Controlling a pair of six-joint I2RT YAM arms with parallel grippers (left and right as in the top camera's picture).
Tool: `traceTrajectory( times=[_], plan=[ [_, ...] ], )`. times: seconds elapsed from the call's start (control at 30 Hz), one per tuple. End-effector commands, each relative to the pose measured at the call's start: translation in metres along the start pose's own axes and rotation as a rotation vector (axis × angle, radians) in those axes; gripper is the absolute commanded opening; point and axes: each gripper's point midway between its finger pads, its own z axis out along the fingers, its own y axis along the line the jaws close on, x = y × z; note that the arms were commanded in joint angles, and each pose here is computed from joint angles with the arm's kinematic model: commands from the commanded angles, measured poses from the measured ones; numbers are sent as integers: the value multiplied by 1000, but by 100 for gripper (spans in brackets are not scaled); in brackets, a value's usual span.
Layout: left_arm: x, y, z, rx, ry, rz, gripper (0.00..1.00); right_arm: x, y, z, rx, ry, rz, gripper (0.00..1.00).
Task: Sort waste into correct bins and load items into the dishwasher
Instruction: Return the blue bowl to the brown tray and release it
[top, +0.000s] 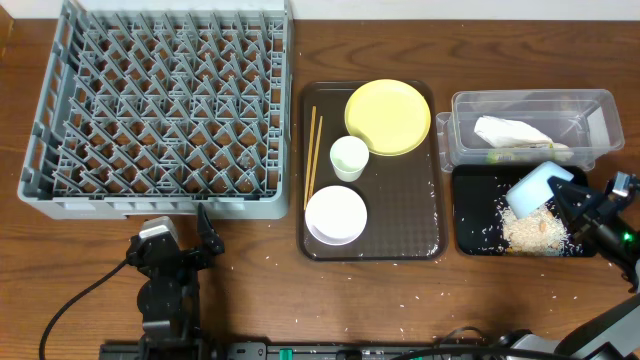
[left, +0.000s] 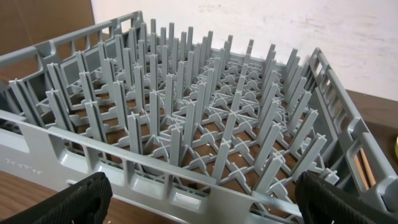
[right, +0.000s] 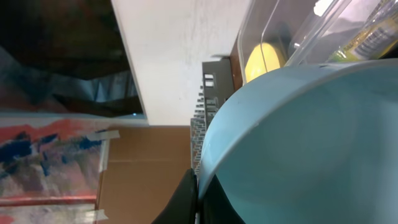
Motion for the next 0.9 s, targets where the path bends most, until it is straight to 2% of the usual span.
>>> traceTrajectory(
  times=[0.0, 0.23, 0.47, 0.67, 0.87],
  plan=[
    [13, 4, 2, -14, 31, 3, 95, 15, 12, 17, -7, 74, -47, 1],
    [13, 4, 2, -14, 31, 3, 95, 69, 34, 73, 129, 320, -192, 1],
    [13, 4, 2, -14, 31, 3, 95, 144, 43, 127, 535, 581, -569, 1],
    [13, 4, 2, -14, 31, 3, 95, 182, 14, 144, 887, 584, -850, 1],
    [13, 4, 2, -14, 31, 3, 95, 207, -28, 157, 1041, 680, -981, 1]
  ],
)
